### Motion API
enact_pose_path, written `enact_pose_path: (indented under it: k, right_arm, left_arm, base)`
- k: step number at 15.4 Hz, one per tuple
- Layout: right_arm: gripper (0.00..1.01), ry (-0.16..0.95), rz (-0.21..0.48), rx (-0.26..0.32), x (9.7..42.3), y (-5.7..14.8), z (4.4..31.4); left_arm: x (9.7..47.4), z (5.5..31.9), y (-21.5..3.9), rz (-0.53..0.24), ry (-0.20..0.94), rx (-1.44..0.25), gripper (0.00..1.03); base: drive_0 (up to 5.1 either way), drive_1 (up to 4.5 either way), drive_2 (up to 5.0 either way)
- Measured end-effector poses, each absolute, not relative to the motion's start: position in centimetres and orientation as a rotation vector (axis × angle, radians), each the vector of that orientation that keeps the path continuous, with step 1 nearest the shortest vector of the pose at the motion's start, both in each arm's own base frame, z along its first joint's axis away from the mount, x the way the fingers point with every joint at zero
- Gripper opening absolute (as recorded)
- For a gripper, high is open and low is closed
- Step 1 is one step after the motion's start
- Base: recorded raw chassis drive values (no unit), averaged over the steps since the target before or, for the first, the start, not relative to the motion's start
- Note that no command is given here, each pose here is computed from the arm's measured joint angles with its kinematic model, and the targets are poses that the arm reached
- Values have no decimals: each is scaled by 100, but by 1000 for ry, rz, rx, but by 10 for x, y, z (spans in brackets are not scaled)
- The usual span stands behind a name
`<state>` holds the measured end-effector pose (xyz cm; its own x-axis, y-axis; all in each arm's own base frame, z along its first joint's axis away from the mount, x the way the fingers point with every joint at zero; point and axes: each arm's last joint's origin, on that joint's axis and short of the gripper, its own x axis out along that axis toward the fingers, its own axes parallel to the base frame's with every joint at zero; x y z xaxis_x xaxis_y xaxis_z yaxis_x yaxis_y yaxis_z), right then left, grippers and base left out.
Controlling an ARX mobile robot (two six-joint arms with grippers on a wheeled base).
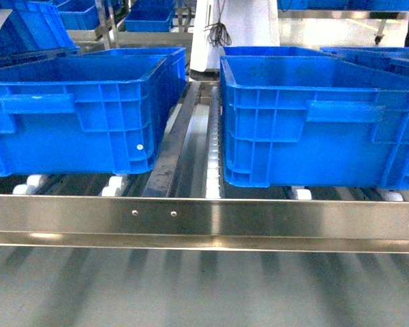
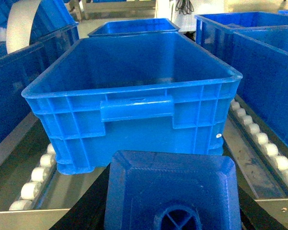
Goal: Sort blue parts and orange caps into right shelf containers
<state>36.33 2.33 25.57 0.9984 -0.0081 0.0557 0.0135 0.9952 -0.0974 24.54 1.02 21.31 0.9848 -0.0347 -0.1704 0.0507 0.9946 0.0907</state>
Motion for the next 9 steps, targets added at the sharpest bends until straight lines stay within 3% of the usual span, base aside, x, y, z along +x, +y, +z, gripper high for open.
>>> enact_pose_path:
  k: [1, 4, 5, 6, 7, 8, 9]
  right_arm:
    - [73, 64, -7, -102, 418, 22, 231]
    - [88, 89, -8, -78, 411, 22, 217]
    - [99, 43, -10, -76, 394, 24, 221]
    - [98, -15, -12, -74, 373, 26, 232]
    - [98, -60, 6, -75, 347, 32, 238]
    - [98, -28, 23, -80, 328, 37, 229]
    - [98, 60, 41, -90, 317, 42, 208]
  left_arm:
    - [245, 213, 10, -43, 169, 95, 44]
    - [245, 213, 10, -41, 170, 95, 44]
    - [245, 213, 10, -42, 170, 95, 44]
    - [245, 213, 10, -41, 169, 95, 44]
    - [246, 212, 7, 27, 219, 114, 44]
    - [254, 216, 6, 173, 248, 142, 44]
    - [273, 233, 8, 239, 204, 129, 44]
  base:
    - [0, 0, 0]
    - [0, 0, 0]
    - [0, 0, 0]
    - [0, 0, 0]
    - [0, 0, 0]
    - [0, 0, 0]
    - [0, 0, 0]
